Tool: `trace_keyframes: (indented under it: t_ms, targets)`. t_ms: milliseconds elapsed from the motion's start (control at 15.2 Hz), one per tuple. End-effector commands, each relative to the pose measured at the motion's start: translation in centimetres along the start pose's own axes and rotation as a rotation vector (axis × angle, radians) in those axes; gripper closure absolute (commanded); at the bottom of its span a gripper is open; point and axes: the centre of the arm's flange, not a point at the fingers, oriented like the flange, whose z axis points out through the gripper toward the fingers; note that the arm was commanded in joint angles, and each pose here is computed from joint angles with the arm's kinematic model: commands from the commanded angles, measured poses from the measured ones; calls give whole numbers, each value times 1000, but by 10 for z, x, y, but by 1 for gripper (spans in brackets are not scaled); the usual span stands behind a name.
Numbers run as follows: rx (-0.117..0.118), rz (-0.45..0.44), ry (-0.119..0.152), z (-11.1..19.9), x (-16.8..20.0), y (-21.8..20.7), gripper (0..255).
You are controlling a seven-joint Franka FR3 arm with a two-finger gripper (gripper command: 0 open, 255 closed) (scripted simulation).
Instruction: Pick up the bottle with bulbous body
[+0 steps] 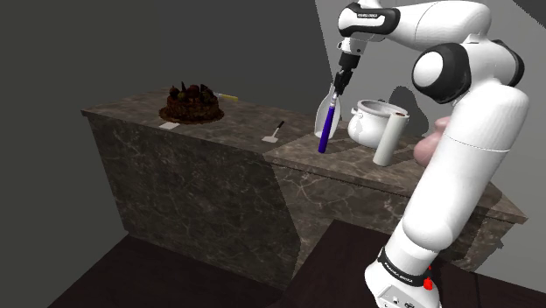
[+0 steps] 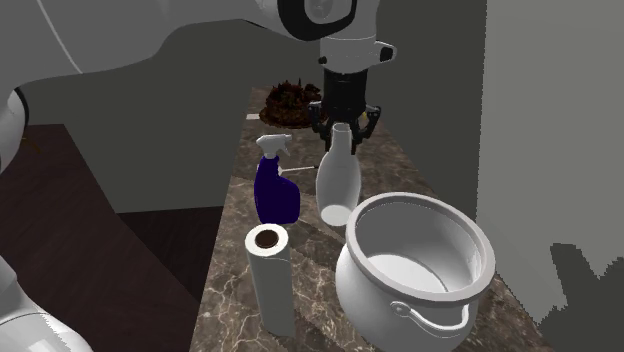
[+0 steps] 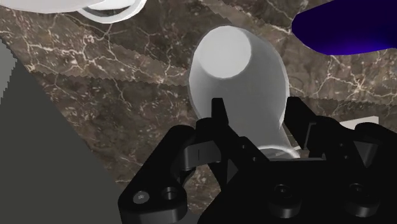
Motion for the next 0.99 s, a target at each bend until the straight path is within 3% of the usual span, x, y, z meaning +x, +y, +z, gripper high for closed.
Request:
trace_keyframes:
  t_ms: [0,396,924]
  targets:
    - [0,0,-1,1,0,0,255]
    - [0,1,-1,0,0,0,255]
    - [0,1,-1,-42,3,0,255]
